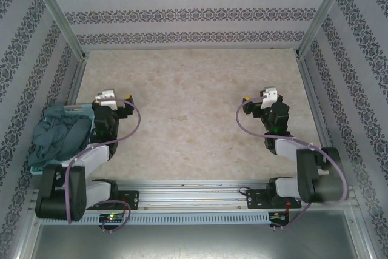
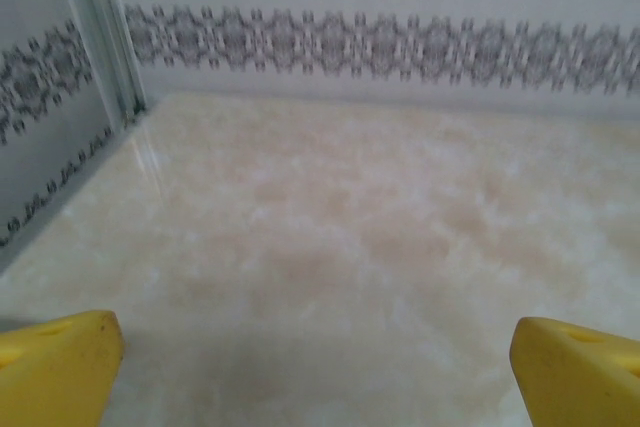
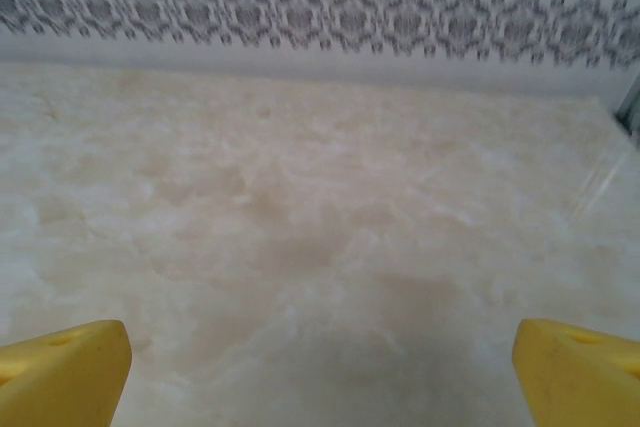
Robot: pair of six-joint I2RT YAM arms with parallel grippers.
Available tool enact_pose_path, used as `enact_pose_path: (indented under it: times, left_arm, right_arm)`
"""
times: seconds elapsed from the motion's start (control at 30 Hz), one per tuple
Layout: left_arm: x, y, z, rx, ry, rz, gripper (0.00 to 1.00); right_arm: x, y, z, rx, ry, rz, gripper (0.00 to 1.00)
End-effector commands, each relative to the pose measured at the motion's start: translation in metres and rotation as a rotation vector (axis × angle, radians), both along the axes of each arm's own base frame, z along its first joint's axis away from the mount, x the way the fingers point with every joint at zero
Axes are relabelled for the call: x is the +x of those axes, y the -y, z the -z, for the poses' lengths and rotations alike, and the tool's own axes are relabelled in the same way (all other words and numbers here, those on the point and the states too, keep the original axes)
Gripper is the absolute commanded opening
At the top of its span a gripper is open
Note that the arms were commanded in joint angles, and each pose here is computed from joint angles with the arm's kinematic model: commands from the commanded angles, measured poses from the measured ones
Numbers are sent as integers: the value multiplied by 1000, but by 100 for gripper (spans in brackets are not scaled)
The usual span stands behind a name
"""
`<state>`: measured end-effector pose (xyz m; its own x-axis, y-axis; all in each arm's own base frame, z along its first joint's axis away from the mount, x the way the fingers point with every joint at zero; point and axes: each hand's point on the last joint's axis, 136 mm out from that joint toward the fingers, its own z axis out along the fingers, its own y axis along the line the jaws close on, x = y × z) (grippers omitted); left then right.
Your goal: Fold the inside-out t-shirt
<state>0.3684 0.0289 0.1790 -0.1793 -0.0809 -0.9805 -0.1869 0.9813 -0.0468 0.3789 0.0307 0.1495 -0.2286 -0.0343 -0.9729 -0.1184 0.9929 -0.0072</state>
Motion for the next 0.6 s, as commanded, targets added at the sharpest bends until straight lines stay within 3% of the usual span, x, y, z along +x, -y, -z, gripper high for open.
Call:
enact_pose_path:
  times: [0.0, 0.17, 0.23, 0.33, 0.47, 0.57]
  left_arm:
    - [-6, -2, -14, -129, -90, -48, 100]
    - [-19, -11, -38, -391, -154, -202, 100]
    - [-33, -18, -37, -481, -205, -297, 100]
    - [-49, -17, -40, -505, -246, -313, 100]
    - [-55, -21, -42, -513, -258, -308, 100]
    - [-68, -42, -33, -443, -400, -475, 100]
  right_arm:
    - [-7, -2, -20, -6, -15, 26, 98]
    - [-17, 16, -74, 265, -52, 190, 98]
    - [-23, 13, -84, 393, -125, 181, 98]
    - [-30, 15, -81, 540, -171, 191, 98]
    - [-35, 17, -65, 603, -191, 156, 98]
    - [-34, 7, -60, 568, -267, 108, 98]
